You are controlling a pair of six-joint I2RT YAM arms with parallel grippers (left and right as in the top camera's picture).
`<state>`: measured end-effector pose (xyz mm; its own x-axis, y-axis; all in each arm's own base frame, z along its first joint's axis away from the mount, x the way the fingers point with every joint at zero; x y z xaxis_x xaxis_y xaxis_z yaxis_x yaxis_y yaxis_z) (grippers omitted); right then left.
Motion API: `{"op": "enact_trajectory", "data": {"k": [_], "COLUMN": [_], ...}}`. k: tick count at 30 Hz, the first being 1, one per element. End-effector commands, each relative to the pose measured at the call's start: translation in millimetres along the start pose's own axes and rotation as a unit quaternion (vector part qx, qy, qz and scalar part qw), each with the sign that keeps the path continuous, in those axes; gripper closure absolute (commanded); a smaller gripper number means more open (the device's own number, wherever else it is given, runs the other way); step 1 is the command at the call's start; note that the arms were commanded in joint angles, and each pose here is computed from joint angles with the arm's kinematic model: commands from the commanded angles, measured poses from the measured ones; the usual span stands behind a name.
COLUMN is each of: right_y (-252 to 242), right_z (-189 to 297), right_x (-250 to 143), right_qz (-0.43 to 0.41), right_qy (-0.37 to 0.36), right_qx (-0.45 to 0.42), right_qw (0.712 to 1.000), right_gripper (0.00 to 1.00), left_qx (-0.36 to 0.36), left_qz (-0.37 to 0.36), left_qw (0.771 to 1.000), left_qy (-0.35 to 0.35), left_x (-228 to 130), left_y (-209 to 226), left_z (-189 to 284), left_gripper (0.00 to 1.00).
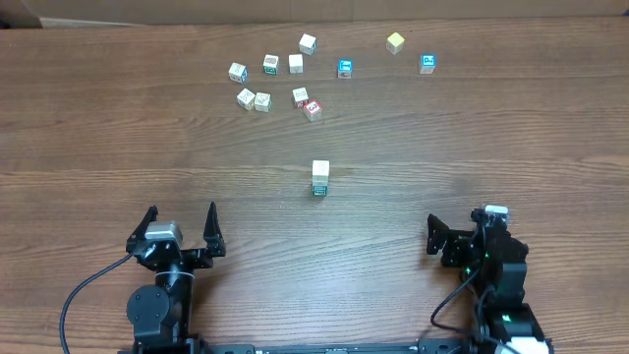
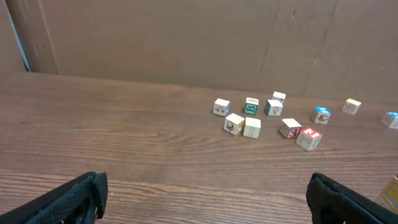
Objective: Form a tower
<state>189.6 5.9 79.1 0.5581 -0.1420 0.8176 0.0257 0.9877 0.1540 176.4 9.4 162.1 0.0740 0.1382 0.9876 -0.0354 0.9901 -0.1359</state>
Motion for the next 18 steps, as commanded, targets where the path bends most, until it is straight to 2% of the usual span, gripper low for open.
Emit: {"op": "enact_trajectory", "data": {"k": [1, 9, 18], "right_y": [1, 11, 16], "right_z": [8, 24, 43], "right_x": [2, 29, 51], "right_qz": [0.014, 0.072, 0.08], "right_qy": [-0.023, -0.116, -0.205], "right_qx": [-0.015, 0.009, 0.023], "right_qw": [1.0, 0.991, 0.975], "right_gripper": [0.0, 0.0, 0.0], "left_qx": [0.001, 0.001, 0.001], "left_qz": [-0.012, -0.011, -0.012], "left_qw": [1.0, 1.0, 1.0], "left_qy": [-0.002, -0.002, -0.002], "left_x": [0, 0, 0], "left_y": [0, 0, 0], "left_z": [0, 0, 0], "left_gripper": [0.01, 0.01, 0.01]}}
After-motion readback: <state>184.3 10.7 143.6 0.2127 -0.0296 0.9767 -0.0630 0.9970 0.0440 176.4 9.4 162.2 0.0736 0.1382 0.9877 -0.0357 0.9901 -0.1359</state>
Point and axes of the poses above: each gripper's point midway between its finger pads, its own z axis back along the fingers, its own y axis along the line the jaws close on, x = y × z, the point moved 7 cm from there along z, back along the fingers, and after that the axes turned 2 degrees about z, right-handed, at the moved point
